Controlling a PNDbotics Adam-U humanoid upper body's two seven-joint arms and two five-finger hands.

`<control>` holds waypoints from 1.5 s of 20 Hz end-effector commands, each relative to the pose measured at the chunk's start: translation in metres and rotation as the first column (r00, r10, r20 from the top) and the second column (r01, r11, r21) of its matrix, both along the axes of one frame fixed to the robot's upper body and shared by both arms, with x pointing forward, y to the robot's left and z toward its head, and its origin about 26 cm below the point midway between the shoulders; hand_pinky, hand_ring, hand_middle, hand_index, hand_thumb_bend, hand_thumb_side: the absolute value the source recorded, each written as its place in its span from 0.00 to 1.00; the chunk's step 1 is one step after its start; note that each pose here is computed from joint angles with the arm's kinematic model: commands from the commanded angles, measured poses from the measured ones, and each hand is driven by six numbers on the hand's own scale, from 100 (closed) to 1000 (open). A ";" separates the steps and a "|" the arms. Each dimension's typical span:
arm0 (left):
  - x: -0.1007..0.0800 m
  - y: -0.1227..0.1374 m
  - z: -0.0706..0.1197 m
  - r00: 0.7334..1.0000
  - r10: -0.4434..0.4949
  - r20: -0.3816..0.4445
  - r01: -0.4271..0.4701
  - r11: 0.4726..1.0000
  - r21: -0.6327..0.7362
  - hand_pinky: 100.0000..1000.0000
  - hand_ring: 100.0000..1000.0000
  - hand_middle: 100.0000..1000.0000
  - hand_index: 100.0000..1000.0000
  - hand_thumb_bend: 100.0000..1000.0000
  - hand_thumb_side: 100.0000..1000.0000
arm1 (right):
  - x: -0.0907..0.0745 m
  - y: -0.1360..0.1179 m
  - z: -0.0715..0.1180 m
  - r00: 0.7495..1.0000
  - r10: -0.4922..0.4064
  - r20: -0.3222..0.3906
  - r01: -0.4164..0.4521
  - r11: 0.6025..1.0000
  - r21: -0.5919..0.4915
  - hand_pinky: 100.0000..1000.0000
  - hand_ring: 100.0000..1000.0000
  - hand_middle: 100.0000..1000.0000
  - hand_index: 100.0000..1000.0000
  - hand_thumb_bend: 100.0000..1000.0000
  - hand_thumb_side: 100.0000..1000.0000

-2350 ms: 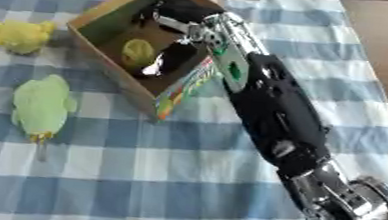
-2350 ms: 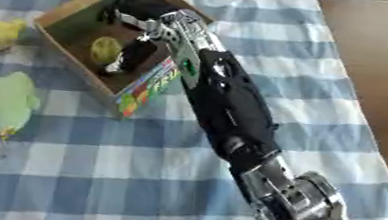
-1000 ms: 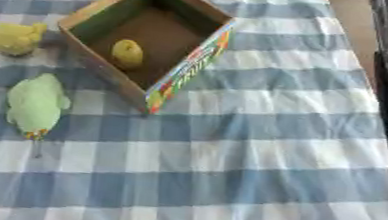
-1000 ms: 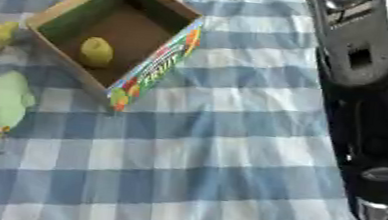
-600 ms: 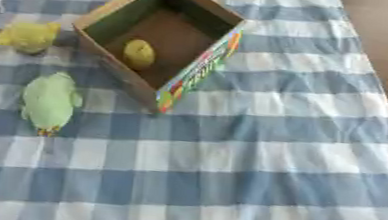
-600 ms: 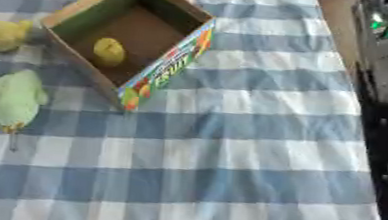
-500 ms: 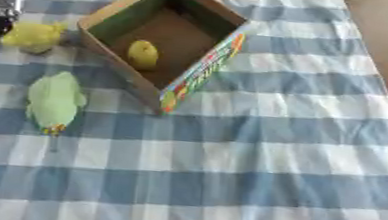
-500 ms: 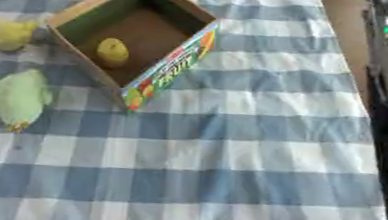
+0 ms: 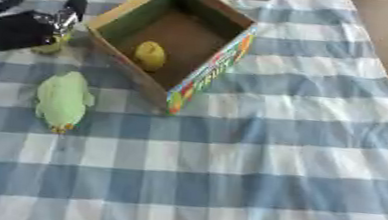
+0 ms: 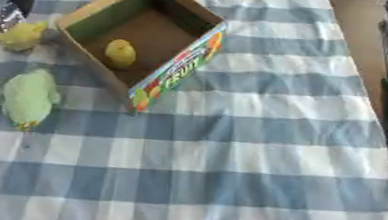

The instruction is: Pick up objects on the table and place them in the box.

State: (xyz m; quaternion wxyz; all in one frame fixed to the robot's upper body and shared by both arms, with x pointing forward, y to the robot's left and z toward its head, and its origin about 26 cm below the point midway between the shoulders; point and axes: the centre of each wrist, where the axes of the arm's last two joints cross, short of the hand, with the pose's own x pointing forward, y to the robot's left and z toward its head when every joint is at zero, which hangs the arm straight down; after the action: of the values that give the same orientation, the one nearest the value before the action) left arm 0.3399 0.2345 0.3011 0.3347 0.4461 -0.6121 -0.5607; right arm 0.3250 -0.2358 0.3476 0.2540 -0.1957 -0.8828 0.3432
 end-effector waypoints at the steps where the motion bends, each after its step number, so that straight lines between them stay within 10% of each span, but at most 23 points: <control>1: 0.005 0.005 0.008 0.998 0.034 -0.059 -0.027 0.992 0.123 0.65 0.83 0.79 0.95 0.26 1.00 | -0.008 -0.001 0.010 0.999 0.006 0.037 -0.006 1.000 0.002 0.84 0.88 0.60 0.89 0.36 0.74; 11: 0.016 0.034 -0.007 0.949 0.087 -0.302 -0.015 0.972 0.234 0.80 0.94 0.92 1.00 0.38 0.89 | -0.009 0.000 0.009 0.999 0.011 0.031 -0.011 1.000 0.001 0.84 0.87 0.60 0.89 0.37 0.75; 30: 0.037 0.047 -0.048 0.892 0.240 -0.382 -0.084 0.921 0.381 0.79 0.94 0.93 1.00 0.70 1.00 | -0.008 0.000 0.003 1.000 0.015 0.003 -0.015 1.000 -0.004 0.84 0.86 0.57 0.88 0.39 0.74</control>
State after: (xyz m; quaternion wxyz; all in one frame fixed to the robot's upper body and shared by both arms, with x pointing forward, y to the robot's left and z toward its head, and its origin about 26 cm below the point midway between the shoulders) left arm 0.3762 0.2778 0.2466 0.4220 0.4006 -0.3793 -0.7194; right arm 0.3237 -0.2350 0.3419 0.2664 -0.1854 -0.8796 0.3478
